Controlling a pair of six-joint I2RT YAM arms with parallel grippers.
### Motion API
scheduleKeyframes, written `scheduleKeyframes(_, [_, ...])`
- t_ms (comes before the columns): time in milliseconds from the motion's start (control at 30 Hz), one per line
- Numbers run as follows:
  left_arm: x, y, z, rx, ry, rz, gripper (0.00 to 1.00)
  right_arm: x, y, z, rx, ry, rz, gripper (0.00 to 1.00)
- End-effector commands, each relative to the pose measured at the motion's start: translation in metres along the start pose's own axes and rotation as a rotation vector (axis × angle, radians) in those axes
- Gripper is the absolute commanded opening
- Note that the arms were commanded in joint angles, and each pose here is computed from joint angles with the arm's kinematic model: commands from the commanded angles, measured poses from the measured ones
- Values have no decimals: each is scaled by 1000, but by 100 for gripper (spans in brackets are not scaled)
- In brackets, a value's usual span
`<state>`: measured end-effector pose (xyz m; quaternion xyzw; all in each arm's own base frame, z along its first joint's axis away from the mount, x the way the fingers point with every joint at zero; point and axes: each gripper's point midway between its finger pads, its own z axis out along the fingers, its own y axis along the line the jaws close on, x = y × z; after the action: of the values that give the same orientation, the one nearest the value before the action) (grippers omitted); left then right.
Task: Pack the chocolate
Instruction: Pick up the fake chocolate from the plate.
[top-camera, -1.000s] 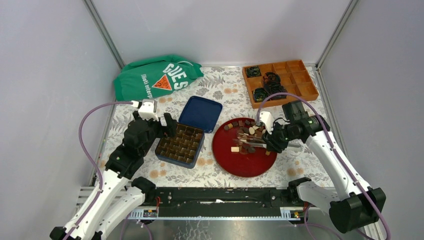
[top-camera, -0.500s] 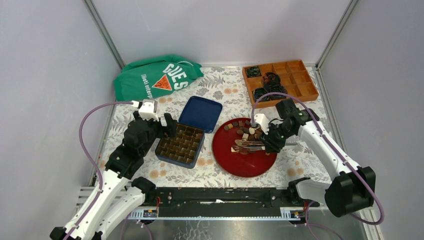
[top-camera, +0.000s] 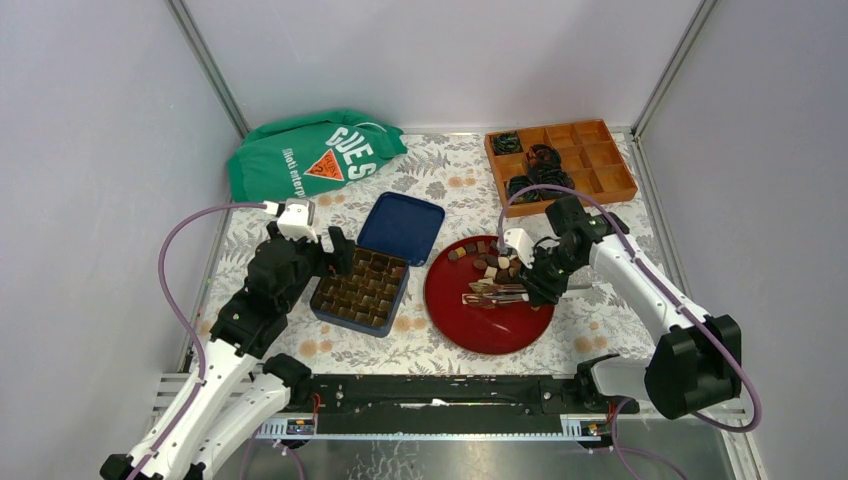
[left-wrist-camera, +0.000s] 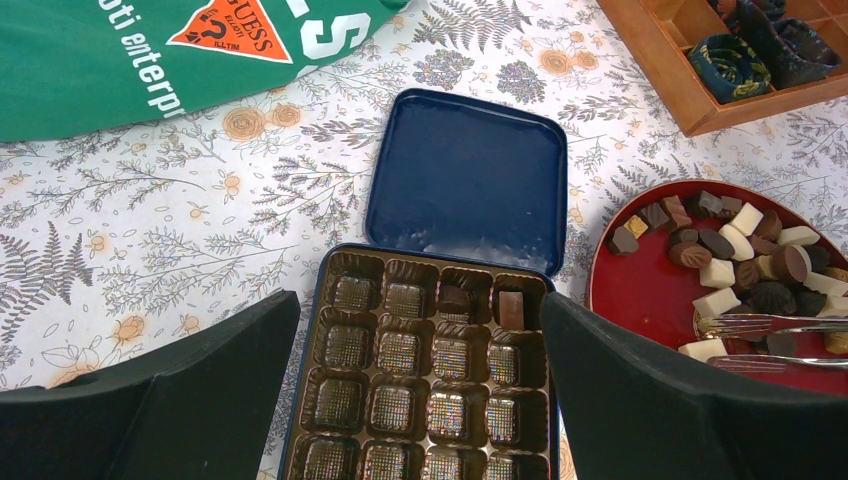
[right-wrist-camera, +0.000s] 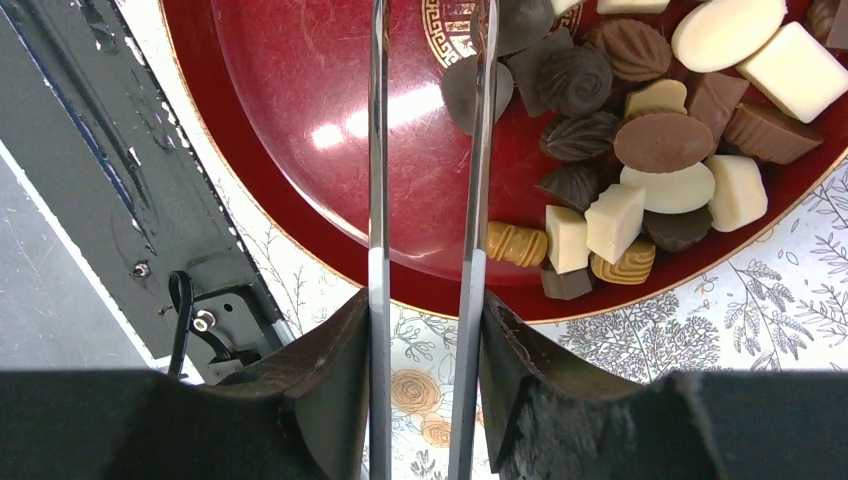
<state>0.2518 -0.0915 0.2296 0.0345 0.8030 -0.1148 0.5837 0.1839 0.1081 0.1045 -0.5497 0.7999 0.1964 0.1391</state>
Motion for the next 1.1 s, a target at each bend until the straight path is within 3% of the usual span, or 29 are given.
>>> scheduleKeyframes(0, [-9,-2,2,12,-37,3,99,-15,-8,-3,19,-18,-56,45])
scheduleKeyframes(300, [-9,-2,2,14,-37,2,98,-22,-8,4,35,6,-79,40])
scheduleKeyframes(600, [-9,-3,1,21,-39,1,99,-38,-5,-15,64,-52,-86,1])
scheduleKeyframes(1067, [-12,0,0,10,-49,-2,99,-105,0,-44,8,-262,-93,0])
